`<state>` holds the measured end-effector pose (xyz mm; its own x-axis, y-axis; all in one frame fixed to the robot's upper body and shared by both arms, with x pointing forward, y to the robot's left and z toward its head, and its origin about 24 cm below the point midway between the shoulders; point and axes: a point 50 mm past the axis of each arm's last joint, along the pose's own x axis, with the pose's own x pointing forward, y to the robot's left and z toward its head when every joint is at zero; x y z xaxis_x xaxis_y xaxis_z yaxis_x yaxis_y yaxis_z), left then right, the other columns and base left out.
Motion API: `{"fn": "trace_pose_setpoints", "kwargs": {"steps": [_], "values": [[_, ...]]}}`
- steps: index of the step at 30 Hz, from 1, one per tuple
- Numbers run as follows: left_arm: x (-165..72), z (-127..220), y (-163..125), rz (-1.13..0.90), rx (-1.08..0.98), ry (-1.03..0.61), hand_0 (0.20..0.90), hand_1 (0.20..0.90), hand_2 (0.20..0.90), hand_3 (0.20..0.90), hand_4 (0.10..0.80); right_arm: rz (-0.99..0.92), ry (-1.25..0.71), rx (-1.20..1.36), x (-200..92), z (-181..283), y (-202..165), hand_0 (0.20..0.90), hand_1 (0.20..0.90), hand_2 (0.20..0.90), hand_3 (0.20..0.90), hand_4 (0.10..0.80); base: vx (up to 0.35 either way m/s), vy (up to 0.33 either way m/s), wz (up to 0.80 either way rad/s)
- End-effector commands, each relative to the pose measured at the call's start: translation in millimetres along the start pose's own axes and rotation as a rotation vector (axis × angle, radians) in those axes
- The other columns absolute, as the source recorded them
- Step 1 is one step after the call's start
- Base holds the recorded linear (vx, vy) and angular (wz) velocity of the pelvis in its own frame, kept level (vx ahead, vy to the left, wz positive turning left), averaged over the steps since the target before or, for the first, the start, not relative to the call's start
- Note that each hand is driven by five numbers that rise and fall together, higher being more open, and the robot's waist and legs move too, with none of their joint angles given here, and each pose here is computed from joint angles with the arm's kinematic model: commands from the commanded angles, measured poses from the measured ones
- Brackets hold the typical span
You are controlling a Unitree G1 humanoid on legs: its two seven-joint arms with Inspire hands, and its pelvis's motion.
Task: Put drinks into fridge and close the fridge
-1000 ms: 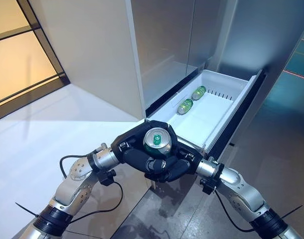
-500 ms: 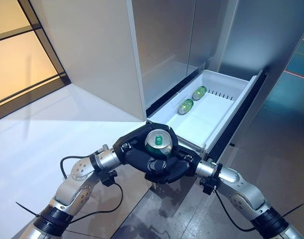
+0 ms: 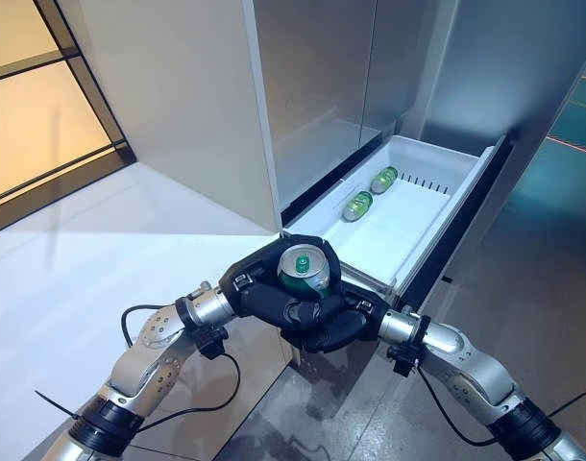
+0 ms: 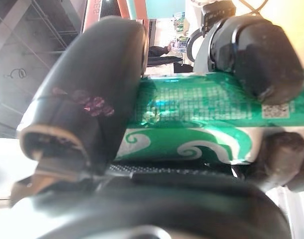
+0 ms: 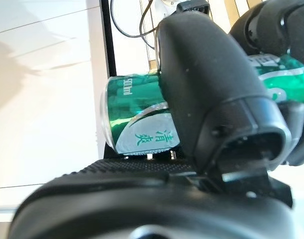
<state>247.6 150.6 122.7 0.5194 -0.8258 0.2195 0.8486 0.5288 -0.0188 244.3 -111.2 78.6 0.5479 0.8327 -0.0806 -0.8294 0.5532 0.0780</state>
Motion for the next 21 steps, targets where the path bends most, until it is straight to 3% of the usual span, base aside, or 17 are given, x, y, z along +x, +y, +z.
{"fn": "trace_pose_setpoints", "kwargs": {"steps": [1, 2, 3, 12, 21], "values": [[43.5, 53.0, -14.6, -0.192, 0.185, -0.27, 0.587, 0.587, 0.587, 0.535, 0.435, 0.148, -0.44, -0.069, 27.1, 86.5, 27.0, 0.3, 0.3, 0.3, 0.2, 0.1, 0.0, 0.0, 0.0], [43.6, 52.6, -14.2, -0.189, 0.189, -0.266, 0.674, 0.674, 0.674, 0.636, 0.536, 0.139, -0.441, -0.081, 26.8, 87.7, 26.3, 0.3, 0.3, 0.3, 0.2, 0.1, 0.0, 0.0, 0.0], [42.9, 52.7, -12.3, -0.168, 0.205, -0.26, 0.9, 0.9, 0.9, 0.9, 0.8, 0.108, -0.439, -0.133, 24.5, 92.8, 22.2, 0.3, 0.3, 0.3, 0.2, 0.1, 0.0, 0.0, 0.0], [33.6, 72.5, -0.9, -0.063, 0.254, -0.374, 0.9, 0.9, 0.9, 0.9, 0.8, -0.129, -0.43, -0.394, 8.8, 127.9, -10.5, 0.3, 0.3, 0.3, 0.2, 0.1, 0.0, 0.0, 0.0], [18.4, 119.4, 9.5, 0.182, 0.58, -0.58, 0.9, 0.9, 0.9, 0.9, 0.8, -0.469, -0.466, -0.62, -8.9, 178.5, -49.6, 0.3, 0.3, 0.3, 0.2, 0.1, 0.011, -0.001, 0.02]]}}
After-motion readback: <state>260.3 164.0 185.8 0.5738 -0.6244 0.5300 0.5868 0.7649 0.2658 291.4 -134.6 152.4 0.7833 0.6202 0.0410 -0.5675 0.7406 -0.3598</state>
